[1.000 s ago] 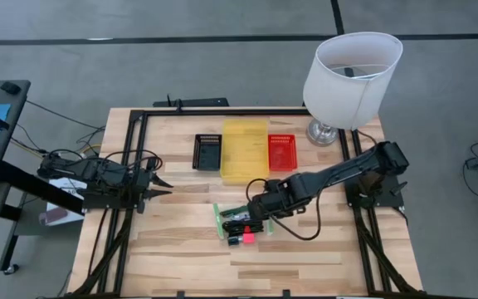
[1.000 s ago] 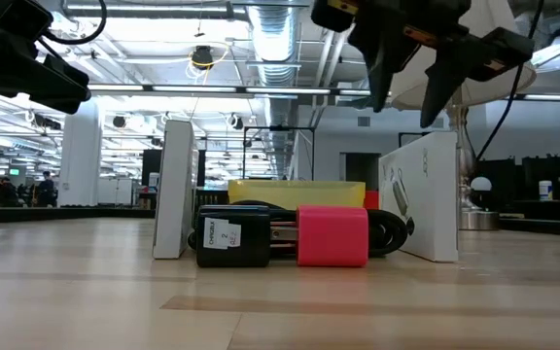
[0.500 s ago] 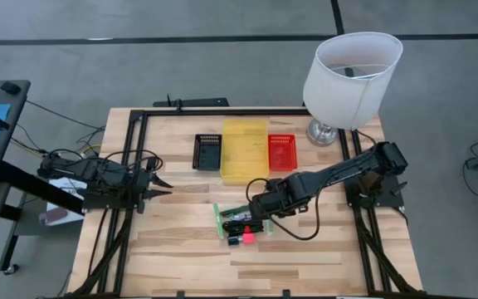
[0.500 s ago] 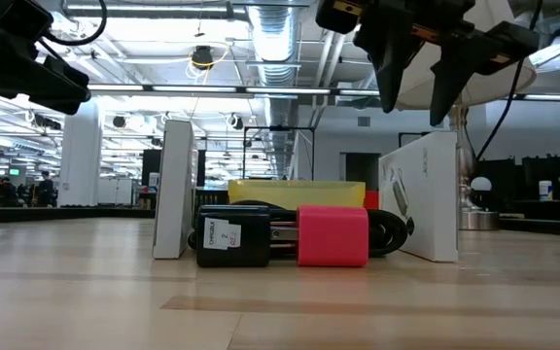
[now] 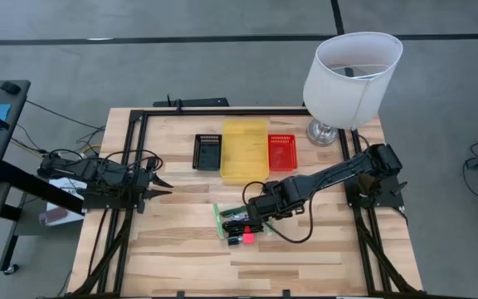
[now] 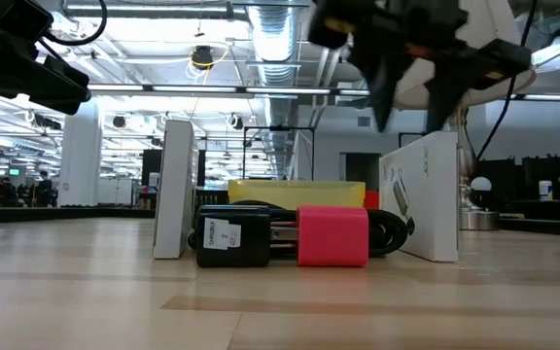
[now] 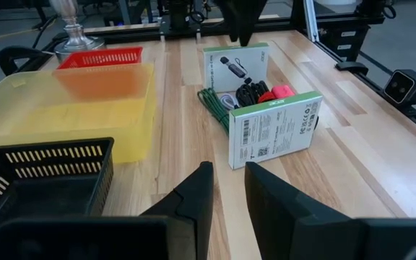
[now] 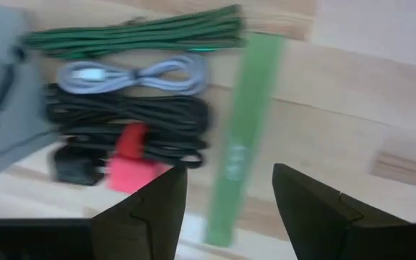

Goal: Pick and place items into bin
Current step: Put the white and green card reader box into the red bin

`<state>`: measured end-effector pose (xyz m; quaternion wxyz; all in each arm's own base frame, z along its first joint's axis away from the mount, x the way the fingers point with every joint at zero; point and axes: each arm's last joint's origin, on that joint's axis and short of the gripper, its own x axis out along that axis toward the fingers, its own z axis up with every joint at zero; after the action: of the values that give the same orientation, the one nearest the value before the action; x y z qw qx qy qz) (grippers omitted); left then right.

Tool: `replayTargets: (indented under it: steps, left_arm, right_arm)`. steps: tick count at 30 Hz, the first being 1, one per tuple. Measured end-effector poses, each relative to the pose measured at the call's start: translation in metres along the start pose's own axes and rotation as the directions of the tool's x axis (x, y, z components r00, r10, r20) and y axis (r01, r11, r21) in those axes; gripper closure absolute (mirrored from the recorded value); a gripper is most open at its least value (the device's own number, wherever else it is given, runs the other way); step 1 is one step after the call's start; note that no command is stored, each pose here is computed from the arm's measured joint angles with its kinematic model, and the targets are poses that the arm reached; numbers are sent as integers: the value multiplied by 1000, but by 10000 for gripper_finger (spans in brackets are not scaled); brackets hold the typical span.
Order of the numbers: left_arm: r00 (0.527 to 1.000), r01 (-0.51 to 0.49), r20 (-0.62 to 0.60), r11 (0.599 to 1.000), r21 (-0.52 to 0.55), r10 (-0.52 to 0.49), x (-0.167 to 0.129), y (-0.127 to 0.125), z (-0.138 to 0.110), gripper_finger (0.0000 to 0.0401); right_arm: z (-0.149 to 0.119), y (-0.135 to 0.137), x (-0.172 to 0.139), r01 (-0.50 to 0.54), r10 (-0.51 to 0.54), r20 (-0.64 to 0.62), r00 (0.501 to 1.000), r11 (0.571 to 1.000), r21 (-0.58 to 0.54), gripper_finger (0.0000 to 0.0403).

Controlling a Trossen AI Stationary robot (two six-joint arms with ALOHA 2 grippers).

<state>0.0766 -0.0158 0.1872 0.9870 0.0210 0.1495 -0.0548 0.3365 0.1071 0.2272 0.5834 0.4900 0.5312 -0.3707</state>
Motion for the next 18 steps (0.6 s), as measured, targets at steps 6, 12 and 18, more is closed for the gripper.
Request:
replayTargets:
  steps: [6,12,18]
  left_arm:
    - [1000,0,-1,1000,0,0,0,0,0,328]
    - [1000,0,0,1000,0,0,0,0,0,328]
    - [1000,0,-1,1000,0,0,0,0,0,328]
  right_arm:
    - [0,5,5,-25,25,-5,1000,1000,-2,203]
    - [0,5,10,-1,1,-19,1000,1000,-12,203]
    - [2,4,10,9,-9,-14,1000,1000,-9,203]
